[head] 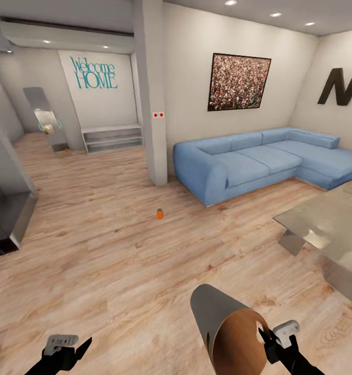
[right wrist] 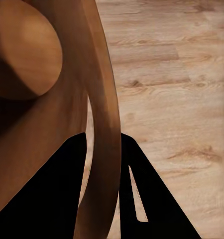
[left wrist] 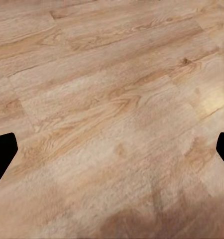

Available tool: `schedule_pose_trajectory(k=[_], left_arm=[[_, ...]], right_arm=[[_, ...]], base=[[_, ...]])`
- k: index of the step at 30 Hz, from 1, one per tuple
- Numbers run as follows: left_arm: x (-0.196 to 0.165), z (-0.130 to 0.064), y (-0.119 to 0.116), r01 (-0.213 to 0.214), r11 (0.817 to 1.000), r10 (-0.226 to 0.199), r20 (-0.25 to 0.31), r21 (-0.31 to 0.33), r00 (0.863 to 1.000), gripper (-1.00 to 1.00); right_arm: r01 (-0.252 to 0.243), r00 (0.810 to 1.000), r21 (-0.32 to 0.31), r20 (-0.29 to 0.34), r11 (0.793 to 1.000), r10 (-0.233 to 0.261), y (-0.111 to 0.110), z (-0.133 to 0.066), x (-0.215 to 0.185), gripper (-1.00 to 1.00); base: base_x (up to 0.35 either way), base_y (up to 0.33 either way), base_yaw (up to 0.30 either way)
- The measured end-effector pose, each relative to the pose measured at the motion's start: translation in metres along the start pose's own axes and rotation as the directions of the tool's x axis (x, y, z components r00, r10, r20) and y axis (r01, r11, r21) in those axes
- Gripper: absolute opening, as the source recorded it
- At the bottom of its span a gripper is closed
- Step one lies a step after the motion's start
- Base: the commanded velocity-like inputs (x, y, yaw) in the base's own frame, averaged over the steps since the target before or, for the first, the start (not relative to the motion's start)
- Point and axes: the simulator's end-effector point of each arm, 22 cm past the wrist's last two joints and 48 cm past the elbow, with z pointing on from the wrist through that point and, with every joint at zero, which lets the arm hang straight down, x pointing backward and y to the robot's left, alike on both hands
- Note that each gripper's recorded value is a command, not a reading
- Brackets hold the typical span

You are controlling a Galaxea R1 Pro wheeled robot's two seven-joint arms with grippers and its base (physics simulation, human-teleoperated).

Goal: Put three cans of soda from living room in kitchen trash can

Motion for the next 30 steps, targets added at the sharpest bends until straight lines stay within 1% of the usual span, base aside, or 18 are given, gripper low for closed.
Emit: schedule_pose_trajectory(k=[5,15,30], left_arm=[[0.0000,0.0000,-0.0001,0.000,1.000,0.000,0.000,0.000,1.000,1.00],[-0.0001,0.0000,-0.0003,0.001,1.000,-0.001,0.000,0.001,1.000,1.00],[-0.0001,0.0000,-0.0003,0.001,1.000,-0.001,0.000,0.002,1.000,1.00]], right_arm=[[0.000,1.000,0.001,0.000,1.000,0.000,-0.0005,-0.0001,0.0001,-1.00],[0.001,1.000,0.000,0.000,1.000,-0.001,-0.0001,-0.0001,0.0000,-1.00],[0.001,1.000,0.001,0.000,1.000,-0.001,-0.0003,-0.0001,-0.0001,-1.00]], base=[[0.323,0.014,-0.105],[0.323,0.071,-0.012],[0.323,0.124,0.000]])
